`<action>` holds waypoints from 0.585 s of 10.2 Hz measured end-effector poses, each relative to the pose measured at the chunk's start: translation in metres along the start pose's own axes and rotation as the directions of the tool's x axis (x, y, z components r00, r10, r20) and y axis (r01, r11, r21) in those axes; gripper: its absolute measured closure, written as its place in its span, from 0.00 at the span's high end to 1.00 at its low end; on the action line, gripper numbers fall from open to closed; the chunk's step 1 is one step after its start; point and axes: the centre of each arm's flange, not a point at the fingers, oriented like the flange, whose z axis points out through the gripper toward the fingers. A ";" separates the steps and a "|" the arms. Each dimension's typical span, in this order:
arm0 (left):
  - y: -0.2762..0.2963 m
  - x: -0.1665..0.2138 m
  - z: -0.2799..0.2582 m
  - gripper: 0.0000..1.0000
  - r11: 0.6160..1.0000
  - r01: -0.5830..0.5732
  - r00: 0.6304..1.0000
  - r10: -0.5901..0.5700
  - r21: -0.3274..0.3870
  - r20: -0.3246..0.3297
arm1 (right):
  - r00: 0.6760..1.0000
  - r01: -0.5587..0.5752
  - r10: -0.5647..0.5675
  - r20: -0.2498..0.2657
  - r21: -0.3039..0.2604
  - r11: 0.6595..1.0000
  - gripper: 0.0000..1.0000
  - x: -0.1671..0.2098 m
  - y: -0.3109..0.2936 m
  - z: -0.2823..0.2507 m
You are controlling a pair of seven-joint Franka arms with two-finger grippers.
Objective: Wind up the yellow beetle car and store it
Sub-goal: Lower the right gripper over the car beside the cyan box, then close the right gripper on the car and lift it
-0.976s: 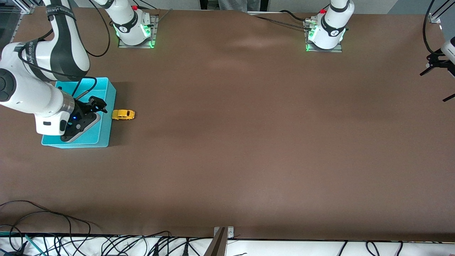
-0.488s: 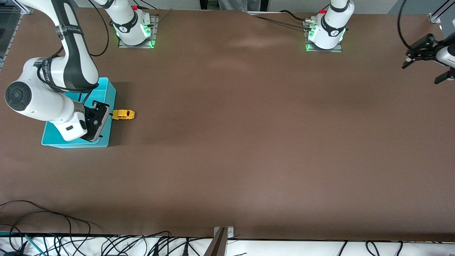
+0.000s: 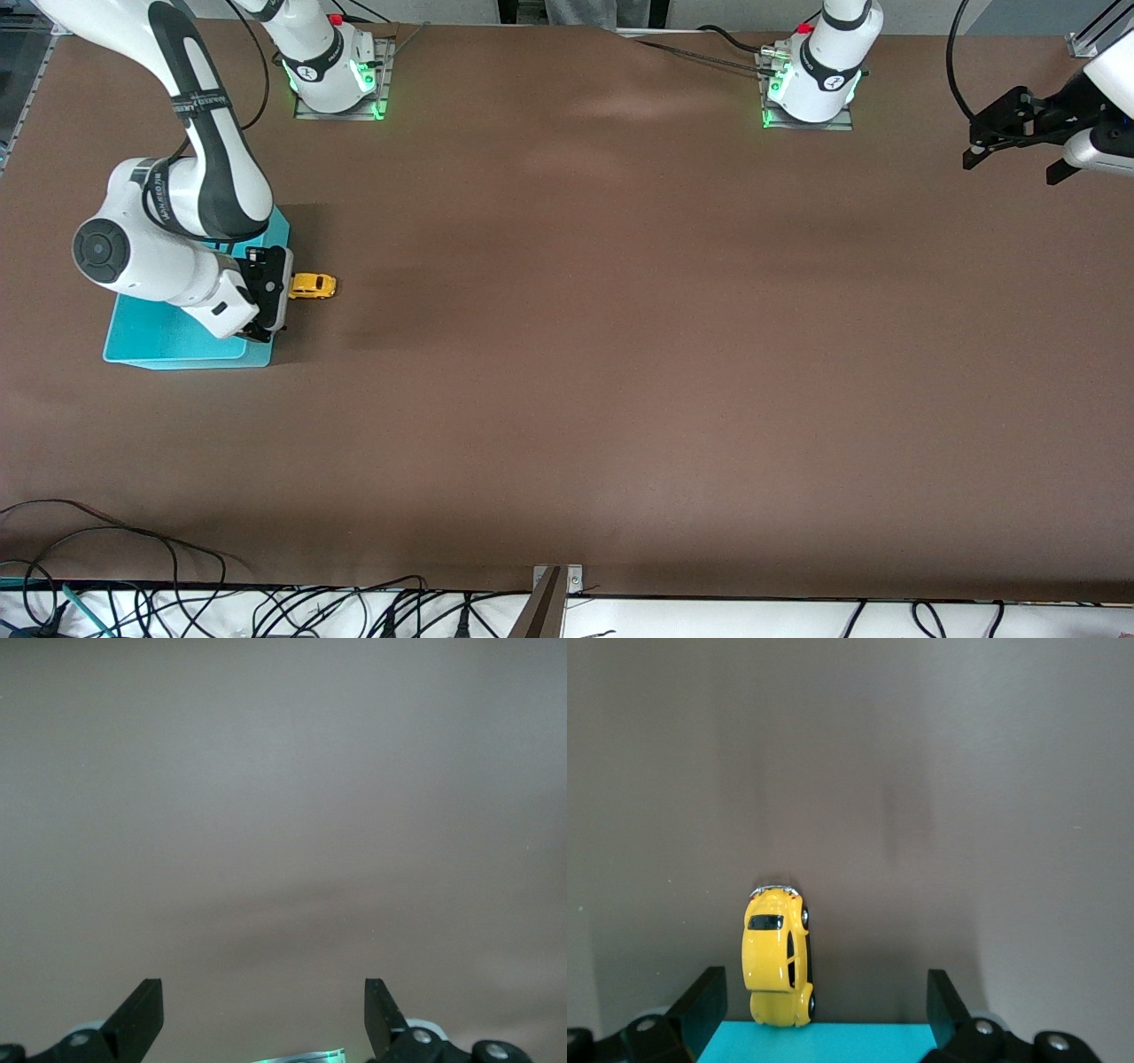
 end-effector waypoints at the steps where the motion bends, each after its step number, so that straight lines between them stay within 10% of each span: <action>1: 0.000 0.001 -0.003 1.00 1.000 0.012 1.000 -0.012 -0.001 0.007 | 1.000 0.014 -0.014 0.003 -0.007 1.000 1.00 -0.003 -0.007 0.014; 6: -0.002 0.013 0.003 1.00 1.000 0.026 0.999 -0.026 -0.003 0.032 | 0.999 0.035 -0.034 0.013 -0.037 0.999 1.00 -0.002 -0.031 0.050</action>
